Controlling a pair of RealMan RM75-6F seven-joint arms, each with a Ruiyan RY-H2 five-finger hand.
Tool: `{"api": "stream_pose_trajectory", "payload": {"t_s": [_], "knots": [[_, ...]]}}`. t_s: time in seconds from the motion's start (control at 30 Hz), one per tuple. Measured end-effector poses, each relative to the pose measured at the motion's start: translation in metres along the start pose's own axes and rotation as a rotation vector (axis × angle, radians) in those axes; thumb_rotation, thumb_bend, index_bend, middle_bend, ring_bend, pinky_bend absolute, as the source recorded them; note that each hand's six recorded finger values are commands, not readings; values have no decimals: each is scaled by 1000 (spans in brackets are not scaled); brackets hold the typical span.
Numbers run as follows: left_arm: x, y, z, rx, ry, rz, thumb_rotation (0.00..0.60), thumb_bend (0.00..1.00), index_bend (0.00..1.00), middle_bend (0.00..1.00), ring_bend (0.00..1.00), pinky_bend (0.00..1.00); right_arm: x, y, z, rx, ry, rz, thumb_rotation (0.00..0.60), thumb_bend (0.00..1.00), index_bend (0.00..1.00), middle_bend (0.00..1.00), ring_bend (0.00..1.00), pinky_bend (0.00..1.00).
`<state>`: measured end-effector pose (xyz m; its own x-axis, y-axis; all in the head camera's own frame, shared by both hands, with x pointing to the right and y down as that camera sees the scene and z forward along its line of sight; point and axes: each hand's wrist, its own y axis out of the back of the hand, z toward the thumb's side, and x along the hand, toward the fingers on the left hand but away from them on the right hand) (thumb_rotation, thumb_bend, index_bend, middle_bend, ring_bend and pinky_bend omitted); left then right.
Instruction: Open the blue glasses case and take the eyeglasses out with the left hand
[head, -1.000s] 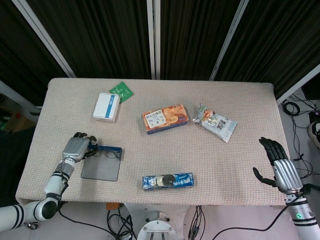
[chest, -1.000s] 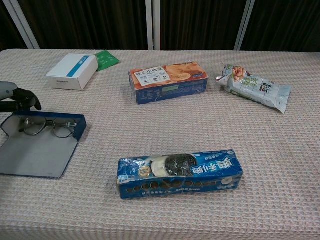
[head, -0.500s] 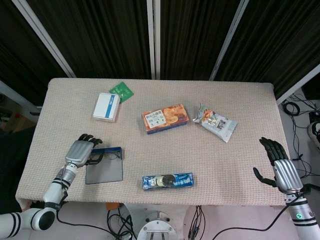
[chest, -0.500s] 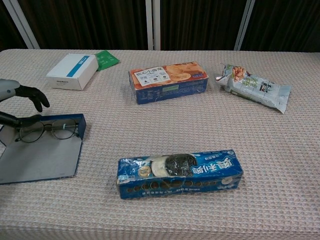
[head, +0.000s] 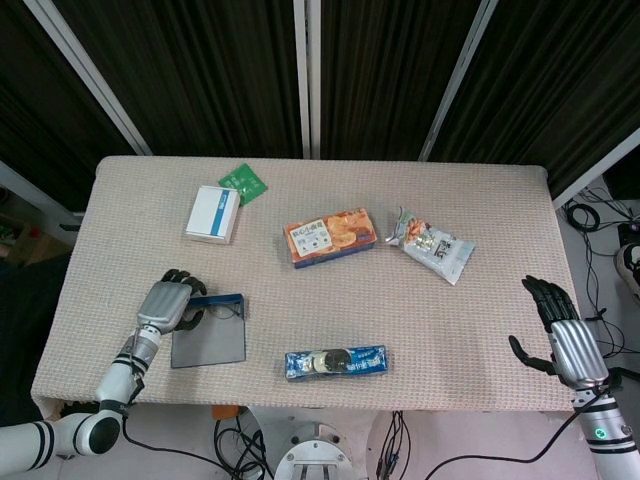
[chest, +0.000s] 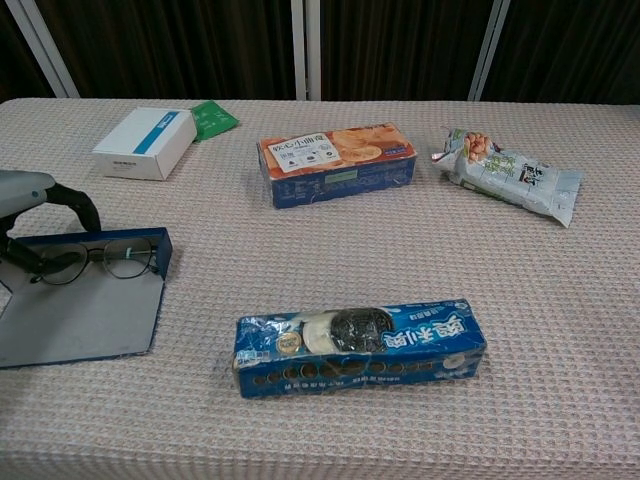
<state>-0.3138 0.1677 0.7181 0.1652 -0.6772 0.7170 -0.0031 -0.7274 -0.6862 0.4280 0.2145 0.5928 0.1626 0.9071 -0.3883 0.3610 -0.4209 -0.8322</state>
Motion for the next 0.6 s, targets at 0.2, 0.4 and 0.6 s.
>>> {"api": "stream_pose_trajectory", "payload": {"t_s": [0.2, 0.4, 0.6], "knots": [[1, 0, -3, -2, 9, -7, 497, 453, 383, 282, 127, 113, -1, -1, -1, -2, -2, 3, 600, 313, 9, 50, 0, 0], [4, -1, -4, -3, 15, -7, 499, 487, 413, 287, 128, 112, -1, -1, -1, 0, -5, 5, 600, 313, 9, 50, 0, 0], [5, -2, -6, -7, 20, -15, 498, 509, 431, 290, 127, 113, -1, -1, -1, 0, -6, 7, 600, 313, 9, 50, 0, 0]]}}
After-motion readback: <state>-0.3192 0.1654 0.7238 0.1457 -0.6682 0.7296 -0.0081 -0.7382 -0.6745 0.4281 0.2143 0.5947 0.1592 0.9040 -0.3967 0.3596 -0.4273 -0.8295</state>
